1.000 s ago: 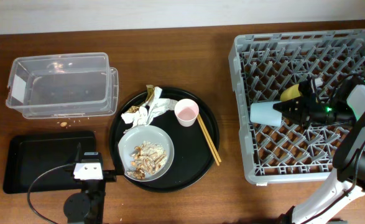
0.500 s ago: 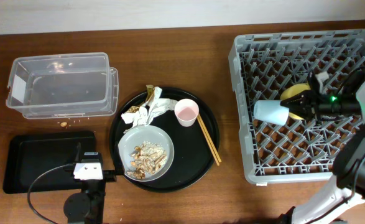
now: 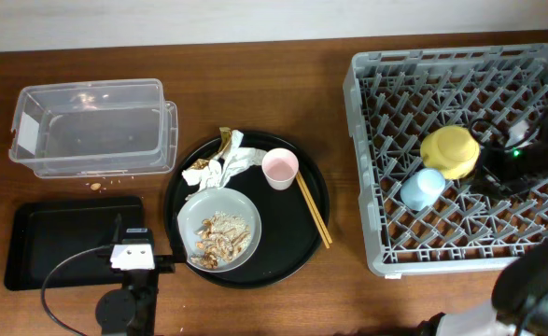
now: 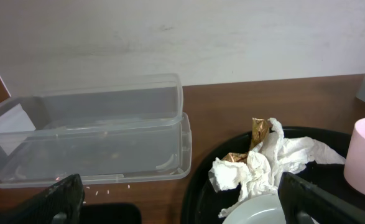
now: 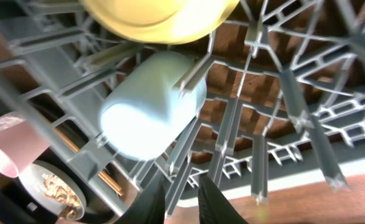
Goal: Sort waste into correct bins and load items into the dishwasher rack
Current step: 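Lower the blue cup into the rack beside the yellow bowl, release, then move the right gripper to the pink cup and grasp it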
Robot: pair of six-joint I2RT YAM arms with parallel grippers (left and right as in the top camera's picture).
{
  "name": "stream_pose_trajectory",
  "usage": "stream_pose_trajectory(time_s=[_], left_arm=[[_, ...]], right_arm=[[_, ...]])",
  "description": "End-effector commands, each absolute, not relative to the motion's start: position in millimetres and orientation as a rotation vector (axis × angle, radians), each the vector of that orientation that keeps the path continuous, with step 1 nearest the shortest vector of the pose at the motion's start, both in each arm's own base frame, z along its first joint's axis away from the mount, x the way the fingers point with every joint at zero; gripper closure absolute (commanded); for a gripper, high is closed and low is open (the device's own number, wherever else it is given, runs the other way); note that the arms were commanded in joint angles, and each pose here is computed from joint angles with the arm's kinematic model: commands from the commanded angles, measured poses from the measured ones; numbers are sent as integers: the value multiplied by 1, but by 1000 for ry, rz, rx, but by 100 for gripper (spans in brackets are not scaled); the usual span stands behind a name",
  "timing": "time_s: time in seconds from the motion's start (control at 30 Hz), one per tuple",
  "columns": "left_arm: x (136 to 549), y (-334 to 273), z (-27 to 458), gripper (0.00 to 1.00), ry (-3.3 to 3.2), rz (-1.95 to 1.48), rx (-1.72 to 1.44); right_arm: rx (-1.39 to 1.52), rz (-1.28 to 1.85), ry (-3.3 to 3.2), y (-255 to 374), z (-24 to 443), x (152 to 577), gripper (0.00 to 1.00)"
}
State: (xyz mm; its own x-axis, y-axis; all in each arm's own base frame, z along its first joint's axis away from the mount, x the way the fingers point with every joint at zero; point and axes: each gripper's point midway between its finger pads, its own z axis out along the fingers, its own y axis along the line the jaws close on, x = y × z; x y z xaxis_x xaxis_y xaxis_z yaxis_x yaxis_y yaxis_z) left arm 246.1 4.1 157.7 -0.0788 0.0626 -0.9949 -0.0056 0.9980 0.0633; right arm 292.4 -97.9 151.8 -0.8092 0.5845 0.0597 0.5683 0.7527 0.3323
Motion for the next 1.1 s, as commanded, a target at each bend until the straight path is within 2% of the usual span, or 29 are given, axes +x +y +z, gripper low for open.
stream_pose_trajectory(time_s=[0.0,0.2,0.3,0.37,0.5,0.53,0.77,0.97,1.07], left_arm=[[246,1,156,1,1648,59,72],[246,1,156,1,1648,59,72],[246,1,156,1,1648,59,72],[246,1,156,1,1648,59,72],[246,1,156,1,1648,59,72],[246,1,156,1,1648,59,72],[246,1,156,1,1648,59,72],[246,1,156,1,1648,59,72],[246,1,156,1,1648,59,72]], right_arm=[[844,416,2829,-87,187,292,79],[478,445,2831,-15,214,300,79],[148,482,2812,50,220,315,71],[5,496,2763,97,222,329,61],[-142,436,2641,171,216,360,26],[-164,428,2643,185,208,363,23],[-378,346,2874,250,127,360,25],[-486,147,2827,272,121,385,27],[-514,143,2798,281,122,384,36]])
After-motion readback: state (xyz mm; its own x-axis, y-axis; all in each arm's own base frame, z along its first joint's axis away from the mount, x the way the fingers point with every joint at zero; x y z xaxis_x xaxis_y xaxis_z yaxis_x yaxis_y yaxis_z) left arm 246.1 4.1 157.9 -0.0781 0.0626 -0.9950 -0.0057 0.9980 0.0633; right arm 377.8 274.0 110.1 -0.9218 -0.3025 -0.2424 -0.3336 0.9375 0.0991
